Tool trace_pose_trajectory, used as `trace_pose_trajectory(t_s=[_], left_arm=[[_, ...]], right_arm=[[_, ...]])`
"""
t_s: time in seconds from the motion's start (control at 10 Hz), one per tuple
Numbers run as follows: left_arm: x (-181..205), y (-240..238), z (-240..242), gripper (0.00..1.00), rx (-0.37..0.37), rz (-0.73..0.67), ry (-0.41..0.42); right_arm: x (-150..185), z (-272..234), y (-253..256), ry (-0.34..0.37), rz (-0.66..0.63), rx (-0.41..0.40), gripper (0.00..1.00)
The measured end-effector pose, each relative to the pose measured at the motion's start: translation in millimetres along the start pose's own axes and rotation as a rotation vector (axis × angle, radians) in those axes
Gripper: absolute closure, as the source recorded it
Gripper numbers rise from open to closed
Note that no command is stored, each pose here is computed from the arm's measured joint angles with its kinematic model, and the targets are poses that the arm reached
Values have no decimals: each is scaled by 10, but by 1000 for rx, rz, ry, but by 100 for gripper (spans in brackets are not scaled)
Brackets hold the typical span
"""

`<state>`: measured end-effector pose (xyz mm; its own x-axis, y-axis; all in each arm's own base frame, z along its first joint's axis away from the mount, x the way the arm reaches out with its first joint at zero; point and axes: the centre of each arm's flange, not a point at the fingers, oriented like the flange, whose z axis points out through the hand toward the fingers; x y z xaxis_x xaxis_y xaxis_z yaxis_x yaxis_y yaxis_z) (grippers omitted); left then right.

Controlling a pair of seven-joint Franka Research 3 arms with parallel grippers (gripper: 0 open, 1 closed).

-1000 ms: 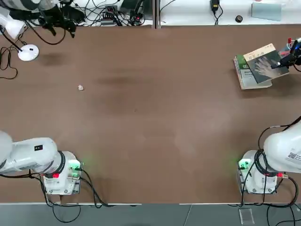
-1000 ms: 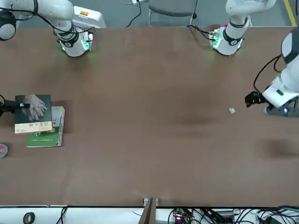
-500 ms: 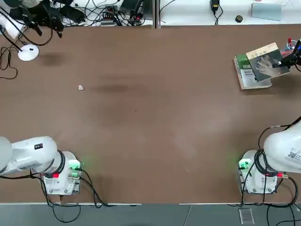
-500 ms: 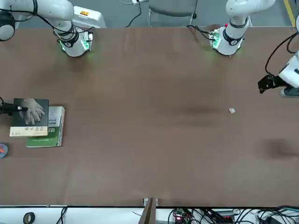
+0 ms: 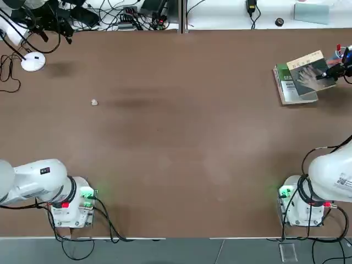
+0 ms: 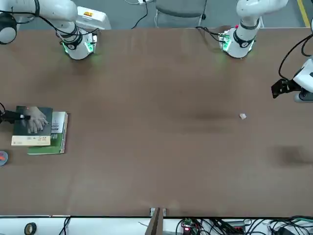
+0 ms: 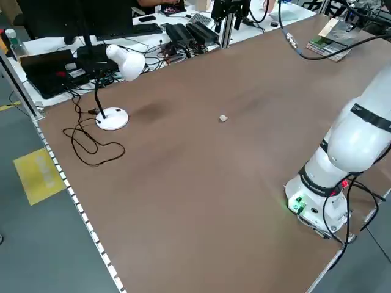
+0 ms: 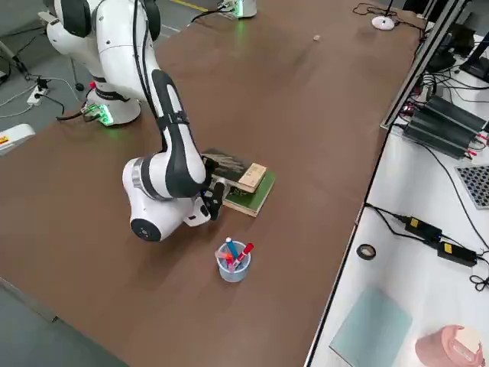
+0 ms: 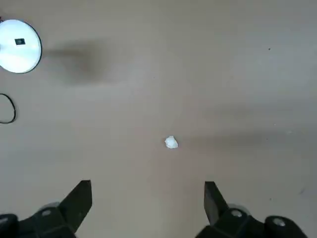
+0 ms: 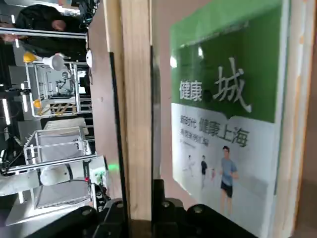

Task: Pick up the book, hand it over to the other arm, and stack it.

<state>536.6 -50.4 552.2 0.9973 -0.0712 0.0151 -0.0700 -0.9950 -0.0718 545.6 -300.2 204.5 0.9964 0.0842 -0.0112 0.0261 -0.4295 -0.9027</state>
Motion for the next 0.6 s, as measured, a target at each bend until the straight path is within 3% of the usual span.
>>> trace_pose_trajectory(t_s=[0.6], left_arm=[[-7, -33, 18, 0, -35, 8, -3]], right_arm=[[41, 63, 129, 17, -12, -26, 85]])
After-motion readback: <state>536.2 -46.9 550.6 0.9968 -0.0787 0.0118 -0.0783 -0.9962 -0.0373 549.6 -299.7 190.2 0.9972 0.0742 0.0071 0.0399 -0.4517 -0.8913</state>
